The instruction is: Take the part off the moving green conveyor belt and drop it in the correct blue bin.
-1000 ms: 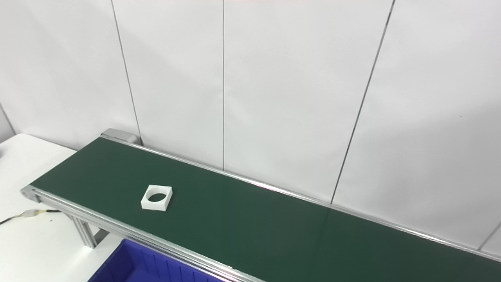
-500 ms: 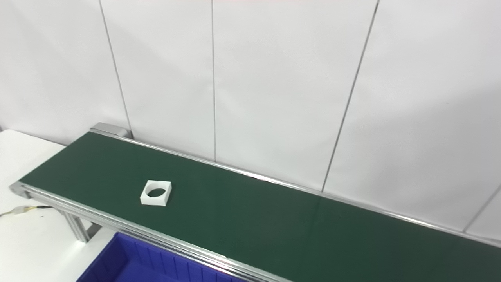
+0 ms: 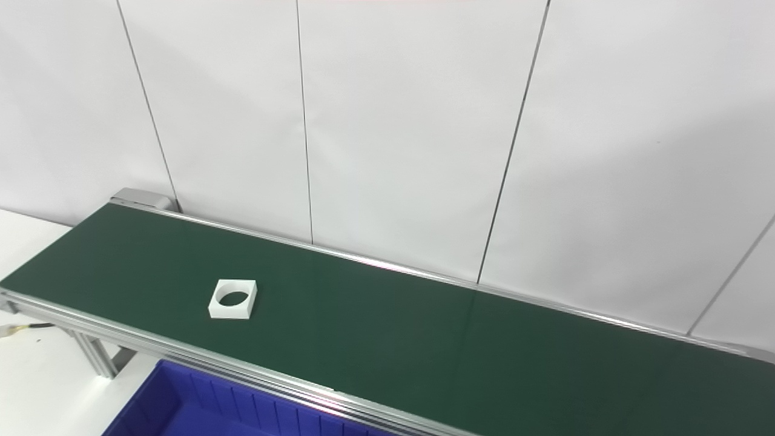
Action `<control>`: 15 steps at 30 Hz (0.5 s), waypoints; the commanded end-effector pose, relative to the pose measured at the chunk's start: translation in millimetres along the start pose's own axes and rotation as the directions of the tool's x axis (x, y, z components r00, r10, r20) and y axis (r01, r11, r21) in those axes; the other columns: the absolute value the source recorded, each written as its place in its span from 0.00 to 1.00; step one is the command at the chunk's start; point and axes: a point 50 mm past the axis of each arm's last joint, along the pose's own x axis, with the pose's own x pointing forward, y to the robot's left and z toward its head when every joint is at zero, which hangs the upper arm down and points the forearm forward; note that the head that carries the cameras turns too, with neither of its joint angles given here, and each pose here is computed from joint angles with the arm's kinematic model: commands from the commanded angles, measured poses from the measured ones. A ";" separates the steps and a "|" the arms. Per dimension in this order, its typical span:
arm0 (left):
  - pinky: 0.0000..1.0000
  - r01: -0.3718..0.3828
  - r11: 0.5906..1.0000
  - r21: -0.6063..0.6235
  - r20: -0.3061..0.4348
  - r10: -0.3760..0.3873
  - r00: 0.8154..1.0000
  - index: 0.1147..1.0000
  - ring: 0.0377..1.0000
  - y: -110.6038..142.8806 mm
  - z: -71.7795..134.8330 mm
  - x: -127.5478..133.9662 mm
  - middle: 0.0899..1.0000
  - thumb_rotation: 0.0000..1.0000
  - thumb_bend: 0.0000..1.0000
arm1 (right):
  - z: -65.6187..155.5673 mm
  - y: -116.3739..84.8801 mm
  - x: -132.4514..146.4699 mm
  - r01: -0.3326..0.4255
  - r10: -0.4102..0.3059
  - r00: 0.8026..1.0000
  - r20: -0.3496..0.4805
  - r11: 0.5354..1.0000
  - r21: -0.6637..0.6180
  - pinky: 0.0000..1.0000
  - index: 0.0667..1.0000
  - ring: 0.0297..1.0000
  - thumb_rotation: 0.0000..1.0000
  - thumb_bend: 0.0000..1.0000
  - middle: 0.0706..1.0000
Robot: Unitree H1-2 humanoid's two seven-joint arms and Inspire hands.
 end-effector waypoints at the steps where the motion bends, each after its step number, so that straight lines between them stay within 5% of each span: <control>1: 0.76 0.010 1.000 -0.001 0.082 -0.010 0.997 0.71 0.73 1.3 13.2 5.4 0.72 0.00 0.63 | 14.6 1.6 7.1 0.009 -0.011 0.996 0.086 1.000 0.015 0.68 0.83 0.75 0.00 0.65 0.80; 15: 0.78 0.019 1.000 -0.007 0.092 -0.018 0.996 0.72 0.74 7.6 18.1 7.2 0.73 0.00 0.59 | 16.0 7.2 7.8 0.002 -0.002 0.996 0.094 1.000 -0.006 0.67 0.82 0.74 0.03 0.67 0.80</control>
